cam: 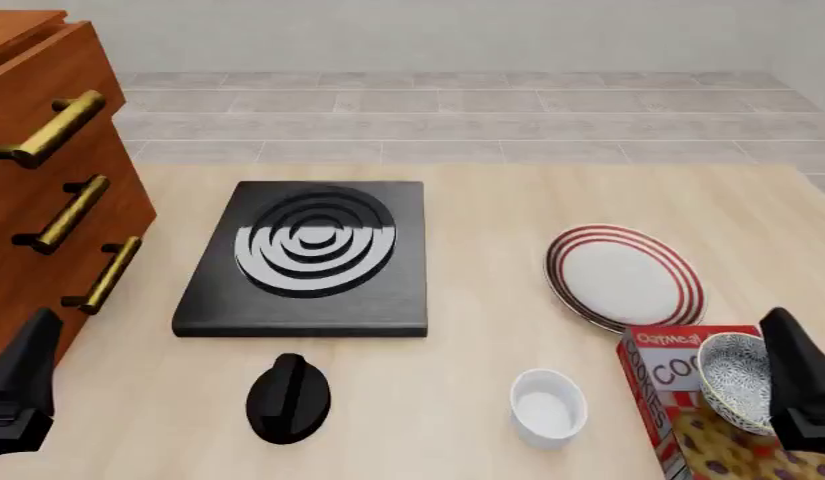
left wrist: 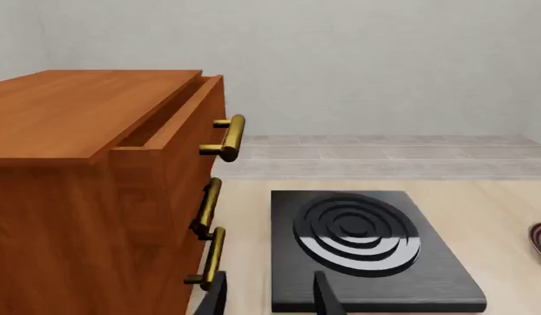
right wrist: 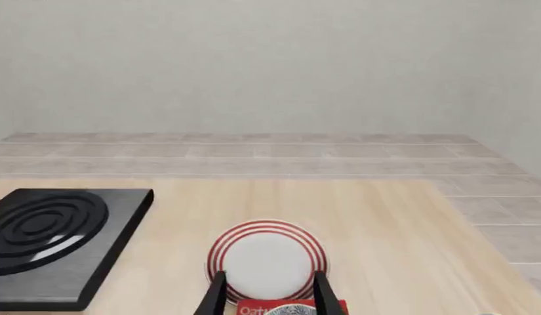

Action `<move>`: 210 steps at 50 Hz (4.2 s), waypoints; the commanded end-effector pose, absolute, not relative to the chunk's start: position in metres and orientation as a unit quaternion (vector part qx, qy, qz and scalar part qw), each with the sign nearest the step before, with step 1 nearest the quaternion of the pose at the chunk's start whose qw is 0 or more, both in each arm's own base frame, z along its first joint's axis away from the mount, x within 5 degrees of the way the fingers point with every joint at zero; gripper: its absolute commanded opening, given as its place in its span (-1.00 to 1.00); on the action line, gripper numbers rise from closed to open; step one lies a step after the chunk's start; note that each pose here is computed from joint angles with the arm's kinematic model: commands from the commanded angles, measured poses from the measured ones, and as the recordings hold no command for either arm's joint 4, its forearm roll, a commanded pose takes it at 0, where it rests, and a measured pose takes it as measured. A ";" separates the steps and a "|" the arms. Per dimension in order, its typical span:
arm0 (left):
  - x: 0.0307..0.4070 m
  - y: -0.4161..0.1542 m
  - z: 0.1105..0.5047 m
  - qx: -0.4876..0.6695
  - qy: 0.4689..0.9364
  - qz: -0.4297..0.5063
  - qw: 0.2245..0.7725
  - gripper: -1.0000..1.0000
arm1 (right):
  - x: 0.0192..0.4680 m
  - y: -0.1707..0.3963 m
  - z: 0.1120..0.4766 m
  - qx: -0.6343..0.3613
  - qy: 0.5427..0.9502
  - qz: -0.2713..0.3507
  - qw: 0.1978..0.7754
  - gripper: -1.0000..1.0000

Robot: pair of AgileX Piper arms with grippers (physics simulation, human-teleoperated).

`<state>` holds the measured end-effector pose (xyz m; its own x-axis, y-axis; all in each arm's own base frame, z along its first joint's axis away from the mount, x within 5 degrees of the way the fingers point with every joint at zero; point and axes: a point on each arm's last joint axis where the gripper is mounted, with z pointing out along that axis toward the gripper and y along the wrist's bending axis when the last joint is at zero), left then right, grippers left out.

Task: Pick the akita bowl on the cookies box and place it on the plate.

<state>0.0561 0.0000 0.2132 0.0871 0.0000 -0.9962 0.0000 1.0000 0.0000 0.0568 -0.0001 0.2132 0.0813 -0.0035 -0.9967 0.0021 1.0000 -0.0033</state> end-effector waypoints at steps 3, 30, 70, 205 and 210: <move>0.056 0.000 0.213 0.000 0.676 0.000 0.737 1.00 | 0.060 0.001 0.215 -0.007 0.677 0.004 0.736 1.00; 0.056 0.000 0.213 0.000 0.676 0.000 0.737 1.00 | 0.082 -0.001 0.282 0.029 0.700 0.017 0.714 1.00; 0.056 0.000 0.213 0.000 0.676 0.000 0.737 1.00 | 0.134 -0.030 0.403 0.084 0.875 -0.059 0.473 1.00; 0.056 0.000 0.213 0.000 0.676 0.000 0.737 1.00 | 0.149 -0.057 0.210 0.210 0.944 -0.037 0.254 1.00; 0.056 0.000 0.213 0.000 0.676 0.000 0.737 1.00 | 0.149 -0.057 0.209 0.210 0.944 -0.037 0.253 1.00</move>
<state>0.0561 0.0000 0.2132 0.0871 0.0000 -0.9962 0.0000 1.0000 0.0000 0.1491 -0.0567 0.2127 -0.7807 0.3761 -0.4990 0.4144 0.9093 0.0370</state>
